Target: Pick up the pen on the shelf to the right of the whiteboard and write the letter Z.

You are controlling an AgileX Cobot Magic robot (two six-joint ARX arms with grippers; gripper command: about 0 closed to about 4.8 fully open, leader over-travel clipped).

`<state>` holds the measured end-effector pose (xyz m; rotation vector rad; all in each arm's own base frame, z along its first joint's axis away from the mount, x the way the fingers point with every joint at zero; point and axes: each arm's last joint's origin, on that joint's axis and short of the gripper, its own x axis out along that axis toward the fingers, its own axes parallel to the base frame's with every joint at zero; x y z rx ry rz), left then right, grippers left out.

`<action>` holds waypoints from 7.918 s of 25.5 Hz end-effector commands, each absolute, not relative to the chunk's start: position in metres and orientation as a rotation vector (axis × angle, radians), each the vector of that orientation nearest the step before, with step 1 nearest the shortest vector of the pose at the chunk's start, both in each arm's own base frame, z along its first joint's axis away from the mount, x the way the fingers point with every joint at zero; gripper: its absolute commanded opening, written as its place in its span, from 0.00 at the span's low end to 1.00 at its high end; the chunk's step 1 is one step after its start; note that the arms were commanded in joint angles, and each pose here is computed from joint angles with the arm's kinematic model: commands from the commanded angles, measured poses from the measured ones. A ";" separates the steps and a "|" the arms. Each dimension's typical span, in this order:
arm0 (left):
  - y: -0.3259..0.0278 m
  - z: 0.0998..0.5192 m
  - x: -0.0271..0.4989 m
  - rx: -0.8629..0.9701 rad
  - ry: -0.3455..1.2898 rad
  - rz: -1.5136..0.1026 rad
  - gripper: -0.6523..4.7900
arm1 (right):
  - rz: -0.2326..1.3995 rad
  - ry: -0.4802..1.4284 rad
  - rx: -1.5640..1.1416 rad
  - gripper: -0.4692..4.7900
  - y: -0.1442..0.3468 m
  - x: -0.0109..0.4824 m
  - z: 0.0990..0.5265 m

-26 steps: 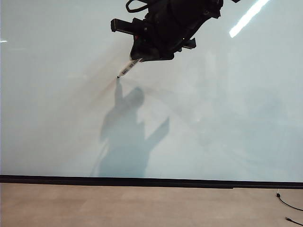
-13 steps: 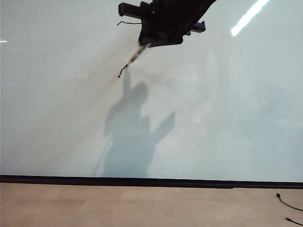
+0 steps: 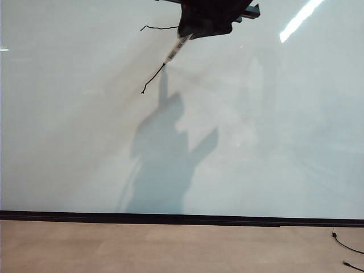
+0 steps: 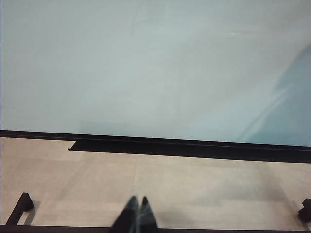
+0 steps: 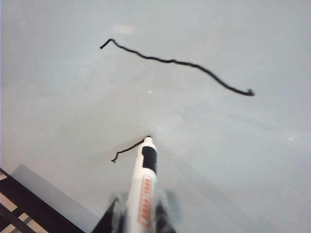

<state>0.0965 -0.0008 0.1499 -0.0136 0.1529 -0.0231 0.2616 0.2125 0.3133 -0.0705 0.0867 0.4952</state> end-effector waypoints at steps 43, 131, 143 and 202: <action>-0.001 0.151 0.096 -0.009 0.146 -0.024 0.11 | 0.561 0.009 0.025 0.08 0.223 0.216 0.304; -0.001 0.151 0.096 -0.009 0.146 -0.024 0.11 | 0.336 0.055 0.056 0.08 0.192 0.242 0.247; -0.001 0.151 0.096 -0.009 0.146 -0.024 0.11 | 0.319 0.052 0.057 0.08 0.186 0.241 0.247; -0.001 0.151 0.096 -0.009 0.145 -0.025 0.11 | 0.496 0.000 0.096 0.08 0.057 0.061 0.207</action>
